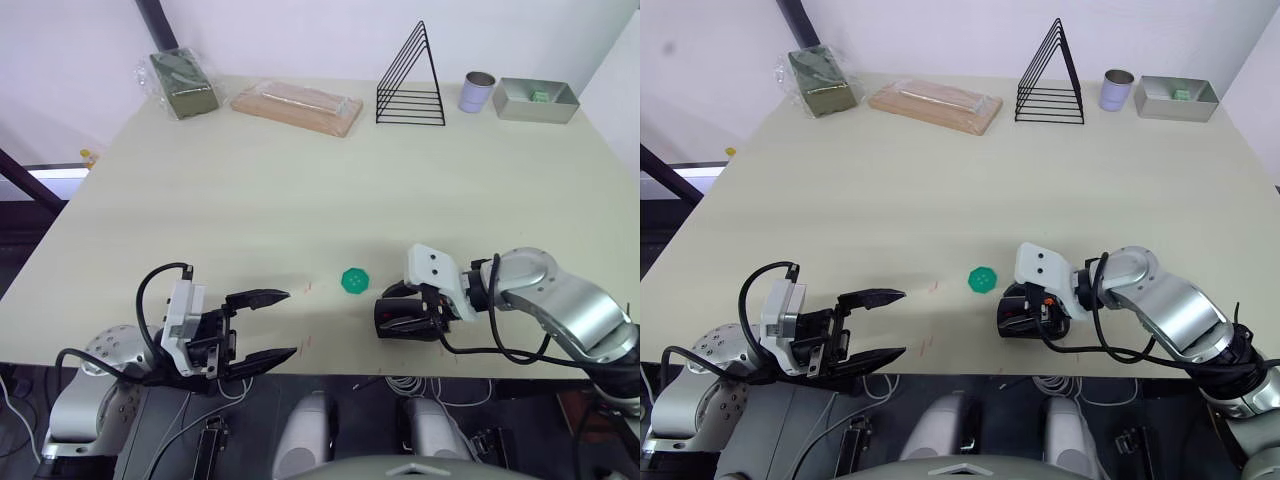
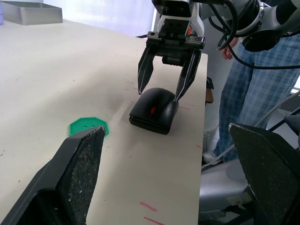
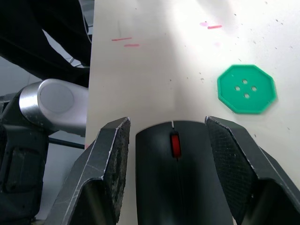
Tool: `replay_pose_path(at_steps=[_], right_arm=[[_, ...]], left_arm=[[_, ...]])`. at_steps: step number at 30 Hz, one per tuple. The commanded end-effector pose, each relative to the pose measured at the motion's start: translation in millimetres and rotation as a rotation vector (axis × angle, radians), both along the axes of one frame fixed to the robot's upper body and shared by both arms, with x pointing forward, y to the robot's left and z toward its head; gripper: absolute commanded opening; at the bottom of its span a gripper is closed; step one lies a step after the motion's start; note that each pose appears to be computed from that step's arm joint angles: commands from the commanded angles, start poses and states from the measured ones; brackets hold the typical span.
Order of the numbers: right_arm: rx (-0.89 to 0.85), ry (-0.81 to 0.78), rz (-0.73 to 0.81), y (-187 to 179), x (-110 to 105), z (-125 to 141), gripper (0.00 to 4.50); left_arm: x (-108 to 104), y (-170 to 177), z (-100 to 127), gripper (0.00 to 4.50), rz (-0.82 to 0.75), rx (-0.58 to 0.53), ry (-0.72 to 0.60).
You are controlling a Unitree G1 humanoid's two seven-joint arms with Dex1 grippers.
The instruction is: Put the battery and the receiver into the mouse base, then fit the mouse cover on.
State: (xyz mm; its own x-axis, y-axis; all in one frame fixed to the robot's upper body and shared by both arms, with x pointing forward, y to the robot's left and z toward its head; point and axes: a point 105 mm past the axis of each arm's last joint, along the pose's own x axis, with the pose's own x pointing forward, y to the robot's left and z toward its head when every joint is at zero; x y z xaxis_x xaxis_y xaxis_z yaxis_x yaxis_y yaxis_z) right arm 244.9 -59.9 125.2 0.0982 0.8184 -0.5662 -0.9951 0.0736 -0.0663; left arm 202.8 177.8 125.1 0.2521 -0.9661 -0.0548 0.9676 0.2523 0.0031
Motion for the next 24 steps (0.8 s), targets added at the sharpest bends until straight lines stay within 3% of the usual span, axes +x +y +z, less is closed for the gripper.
replay_pose_path(at_steps=[1,24], right_arm=[[0.007,-0.046,0.015,4,2,8,1.84],[-0.063,-0.027,-0.011,7,9,-17,1.84]], left_arm=[[-1,-3,3,4.5,-0.011,0.007,-0.028],[-2,-2,2,4.5,-0.013,0.009,-0.027]])
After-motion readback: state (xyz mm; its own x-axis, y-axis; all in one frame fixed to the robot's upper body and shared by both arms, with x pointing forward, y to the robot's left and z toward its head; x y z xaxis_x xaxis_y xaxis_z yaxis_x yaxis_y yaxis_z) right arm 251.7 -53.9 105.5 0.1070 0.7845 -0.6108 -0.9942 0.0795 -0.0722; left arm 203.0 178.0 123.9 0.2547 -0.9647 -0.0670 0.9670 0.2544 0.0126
